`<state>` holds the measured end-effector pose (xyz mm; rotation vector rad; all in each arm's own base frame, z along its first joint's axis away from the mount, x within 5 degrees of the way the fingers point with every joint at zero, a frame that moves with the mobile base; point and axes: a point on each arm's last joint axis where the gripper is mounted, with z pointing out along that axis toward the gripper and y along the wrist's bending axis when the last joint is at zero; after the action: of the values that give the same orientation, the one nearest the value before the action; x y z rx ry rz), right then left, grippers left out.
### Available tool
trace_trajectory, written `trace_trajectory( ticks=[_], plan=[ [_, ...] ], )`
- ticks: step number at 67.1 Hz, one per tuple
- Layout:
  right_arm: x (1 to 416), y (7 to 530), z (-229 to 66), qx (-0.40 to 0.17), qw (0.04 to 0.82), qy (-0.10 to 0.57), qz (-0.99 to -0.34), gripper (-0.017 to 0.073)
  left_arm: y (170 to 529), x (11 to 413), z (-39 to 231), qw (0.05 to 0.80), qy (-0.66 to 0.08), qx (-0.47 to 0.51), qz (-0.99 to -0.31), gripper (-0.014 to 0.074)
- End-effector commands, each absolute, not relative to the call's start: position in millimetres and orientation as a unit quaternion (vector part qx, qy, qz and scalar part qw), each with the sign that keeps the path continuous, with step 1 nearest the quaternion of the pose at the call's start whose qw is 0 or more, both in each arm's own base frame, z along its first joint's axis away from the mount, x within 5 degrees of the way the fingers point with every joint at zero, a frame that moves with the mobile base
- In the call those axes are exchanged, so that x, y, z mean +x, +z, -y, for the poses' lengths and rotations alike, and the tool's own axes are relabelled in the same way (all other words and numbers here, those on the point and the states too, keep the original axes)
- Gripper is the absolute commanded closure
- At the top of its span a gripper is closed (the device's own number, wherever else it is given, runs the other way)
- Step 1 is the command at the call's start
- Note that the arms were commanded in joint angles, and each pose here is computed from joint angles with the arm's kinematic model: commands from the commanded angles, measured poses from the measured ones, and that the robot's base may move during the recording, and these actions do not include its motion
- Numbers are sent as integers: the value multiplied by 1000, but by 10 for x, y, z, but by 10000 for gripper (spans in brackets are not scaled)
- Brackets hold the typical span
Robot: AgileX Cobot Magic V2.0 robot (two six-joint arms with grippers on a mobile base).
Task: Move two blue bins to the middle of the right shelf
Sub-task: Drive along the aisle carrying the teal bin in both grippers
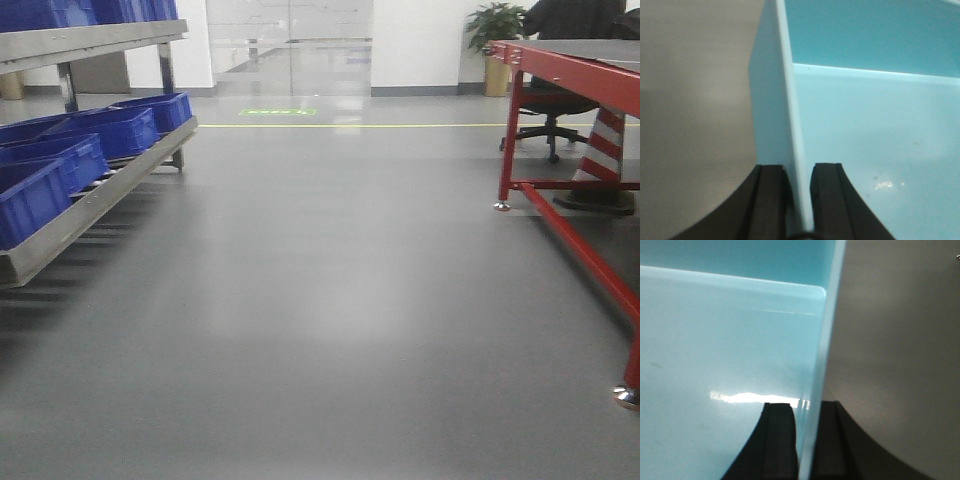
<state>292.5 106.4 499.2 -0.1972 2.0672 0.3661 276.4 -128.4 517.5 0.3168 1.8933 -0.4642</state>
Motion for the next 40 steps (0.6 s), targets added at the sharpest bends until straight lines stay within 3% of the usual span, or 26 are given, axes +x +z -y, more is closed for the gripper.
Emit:
trace_trajectory(
  ticks=[1, 40],
  plan=[
    [2907, 5067, -1051, -88, 516, 150, -839, 713, 5334, 2699, 1275, 585, -226, 123, -770, 704],
    [2907, 5067, -1051, -88, 516, 150, -839, 713, 5334, 2699, 1275, 585, -226, 123, -770, 704]
  ],
)
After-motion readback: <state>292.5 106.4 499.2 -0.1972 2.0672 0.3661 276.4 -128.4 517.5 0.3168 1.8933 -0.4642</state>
